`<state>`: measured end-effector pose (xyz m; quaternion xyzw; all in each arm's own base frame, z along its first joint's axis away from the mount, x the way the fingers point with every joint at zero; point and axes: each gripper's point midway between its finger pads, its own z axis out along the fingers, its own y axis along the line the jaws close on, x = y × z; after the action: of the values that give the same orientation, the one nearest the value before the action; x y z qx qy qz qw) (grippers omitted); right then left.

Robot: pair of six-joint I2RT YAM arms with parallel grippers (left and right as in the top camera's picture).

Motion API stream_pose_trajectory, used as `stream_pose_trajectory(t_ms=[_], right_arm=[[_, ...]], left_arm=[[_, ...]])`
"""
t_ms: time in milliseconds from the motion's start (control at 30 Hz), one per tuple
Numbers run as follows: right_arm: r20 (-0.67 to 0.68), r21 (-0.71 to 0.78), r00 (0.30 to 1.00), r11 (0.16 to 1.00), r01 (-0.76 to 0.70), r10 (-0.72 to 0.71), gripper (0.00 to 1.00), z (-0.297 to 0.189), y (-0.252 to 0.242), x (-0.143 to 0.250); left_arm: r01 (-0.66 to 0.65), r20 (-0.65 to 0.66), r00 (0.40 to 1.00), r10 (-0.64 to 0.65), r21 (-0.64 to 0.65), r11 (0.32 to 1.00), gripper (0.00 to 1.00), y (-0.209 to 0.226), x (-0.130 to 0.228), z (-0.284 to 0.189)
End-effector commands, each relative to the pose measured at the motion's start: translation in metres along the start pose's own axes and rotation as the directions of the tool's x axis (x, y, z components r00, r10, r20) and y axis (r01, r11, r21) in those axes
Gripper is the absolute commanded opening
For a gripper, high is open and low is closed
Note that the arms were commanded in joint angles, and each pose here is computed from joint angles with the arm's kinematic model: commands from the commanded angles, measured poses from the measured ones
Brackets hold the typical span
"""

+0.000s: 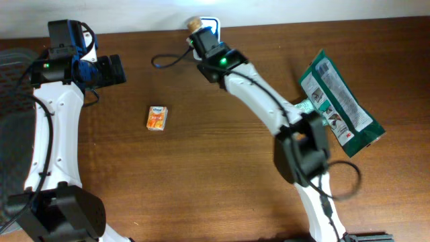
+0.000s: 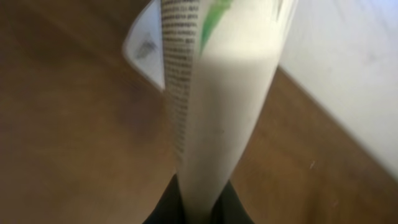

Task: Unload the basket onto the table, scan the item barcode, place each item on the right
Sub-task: 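Place the tube on the table right near the pouch, then reach the right gripper to the orange Kleenex tissue pack and grasp it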

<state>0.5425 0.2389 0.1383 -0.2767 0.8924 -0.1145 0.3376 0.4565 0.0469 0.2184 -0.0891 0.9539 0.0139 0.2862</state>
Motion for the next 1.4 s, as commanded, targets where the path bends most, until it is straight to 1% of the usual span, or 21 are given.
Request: stream_pose_trajectory(t_ms=[0, 33, 100, 167, 233, 333, 467, 500, 533, 567, 633, 667, 700, 733, 833, 867, 933, 1100, 1200, 1267, 1367], right_arm=[[0.085, -0.170, 0.953, 0.947, -0.273, 0.290, 0.04, -0.110, -0.034, -0.029], [0.019, -0.161, 0.951, 0.940, -0.301, 0.307, 0.04, -0.128, -0.045, -0.009], [-0.178, -0.121, 0.941, 0.943, -0.310, 0.287, 0.04, -0.137, -0.060, 0.047], [-0.416, -0.078, 0.871, 0.943, -0.322, 0.263, 0.04, -0.132, -0.070, 0.114], [-0.566, -0.040, 0.781, 0.937, -0.347, 0.265, 0.04, -0.113, -0.074, 0.171], [-0.652, -0.013, 0.708, 0.930, -0.368, 0.271, 0.04, -0.082, -0.066, 0.224], [-0.671, 0.030, 0.660, 0.901, -0.432, 0.338, 0.04, -0.052, -0.072, 0.268], [-0.684, 0.032, 0.647, 0.900, -0.434, 0.336, 0.10, -0.052, -0.077, 0.277], [-0.690, 0.041, 0.636, 0.896, -0.442, 0.345, 0.41, -0.053, -0.080, 0.281], [-0.690, 0.049, 0.630, 0.891, -0.451, 0.356, 0.53, -0.053, -0.084, 0.283], [-0.681, 0.051, 0.636, 0.890, -0.454, 0.363, 0.63, -0.064, -0.097, 0.269], [-0.652, 0.043, 0.657, 0.884, -0.465, 0.377, 0.67, -0.078, -0.110, 0.244], [-0.609, 0.002, 0.686, 0.866, -0.500, 0.397, 0.67, -0.088, -0.115, 0.218], [-0.550, -0.132, 0.721, 0.809, -0.573, 0.422, 0.67, -0.099, -0.106, 0.179], [-0.471, -0.454, 0.789, 0.659, -0.600, 0.395, 0.63, -0.111, -0.046, 0.112], [-0.460, -0.469, 0.784, 0.635, -0.614, 0.418, 0.62, -0.107, -0.018, 0.093], [-0.462, -0.471, 0.717, 0.541, -0.697, 0.522, 0.58, -0.096, 0.038, 0.059], [-0.386, -0.446, 0.615, 0.444, -0.777, 0.688, 0.54, -0.067, 0.117, 0.024], [-0.346, -0.501, 0.611, 0.411, -0.762, 0.712, 0.52, -0.057, 0.165, 0.003], [-0.380, -0.498, 0.588, 0.378, -0.780, 0.714, 0.50, -0.045, 0.187, 0.006], [-0.387, -0.498, 0.600, 0.388, -0.775, 0.700, 0.47, -0.024, 0.207, 0.015]], left_arm=[[-0.010, 0.009, 1.000, 0.010, -0.007, 1.000, 0.99, 0.002, -0.002, -0.003], [-0.010, 0.009, 1.000, 0.010, -0.007, 1.000, 0.99, 0.002, -0.002, -0.003], [-0.010, 0.009, 1.000, 0.010, -0.007, 1.000, 0.99, 0.002, -0.002, -0.003], [-0.010, 0.009, 1.000, 0.010, -0.007, 1.000, 0.99, 0.002, -0.002, -0.003], [-0.010, 0.009, 1.000, 0.010, -0.007, 1.000, 0.99, 0.002, -0.002, -0.003], [-0.010, 0.009, 1.000, 0.010, -0.007, 1.000, 0.99, 0.002, -0.002, -0.003], [-0.010, 0.009, 1.000, 0.010, -0.007, 1.000, 0.99, 0.002, -0.002, -0.003], [-0.010, 0.009, 1.000, 0.010, -0.007, 1.000, 0.99, 0.002, -0.002, -0.003], [-0.010, 0.009, 1.000, 0.010, -0.007, 1.000, 0.99, 0.002, -0.002, -0.003], [-0.010, 0.009, 1.000, 0.010, -0.007, 1.000, 0.99, 0.002, -0.002, -0.003], [-0.010, 0.009, 1.000, 0.010, -0.007, 1.000, 0.99, 0.002, -0.002, -0.003], [-0.010, 0.009, 1.000, 0.010, -0.008, 1.000, 0.99, 0.002, -0.002, -0.003], [-0.010, 0.009, 1.000, 0.010, -0.007, 1.000, 0.99, 0.002, -0.002, -0.003], [-0.010, 0.009, 1.000, 0.010, -0.007, 1.000, 0.99, 0.002, -0.002, -0.003], [-0.010, 0.010, 1.000, 0.010, -0.007, 1.000, 0.99, 0.002, -0.002, -0.003], [-0.010, 0.009, 1.000, 0.010, -0.007, 1.000, 0.99, 0.002, -0.002, -0.003], [-0.010, 0.009, 1.000, 0.010, -0.007, 1.000, 0.99, 0.002, -0.002, -0.003], [-0.010, 0.009, 1.000, 0.010, -0.007, 1.000, 0.99, 0.002, -0.002, -0.003], [-0.010, 0.009, 1.000, 0.010, -0.008, 1.000, 0.99, 0.002, -0.002, -0.003], [-0.010, 0.009, 1.000, 0.010, -0.007, 1.000, 0.99, 0.002, -0.002, -0.003], [-0.010, 0.009, 1.000, 0.010, -0.008, 1.000, 0.99, 0.002, -0.002, -0.003]])
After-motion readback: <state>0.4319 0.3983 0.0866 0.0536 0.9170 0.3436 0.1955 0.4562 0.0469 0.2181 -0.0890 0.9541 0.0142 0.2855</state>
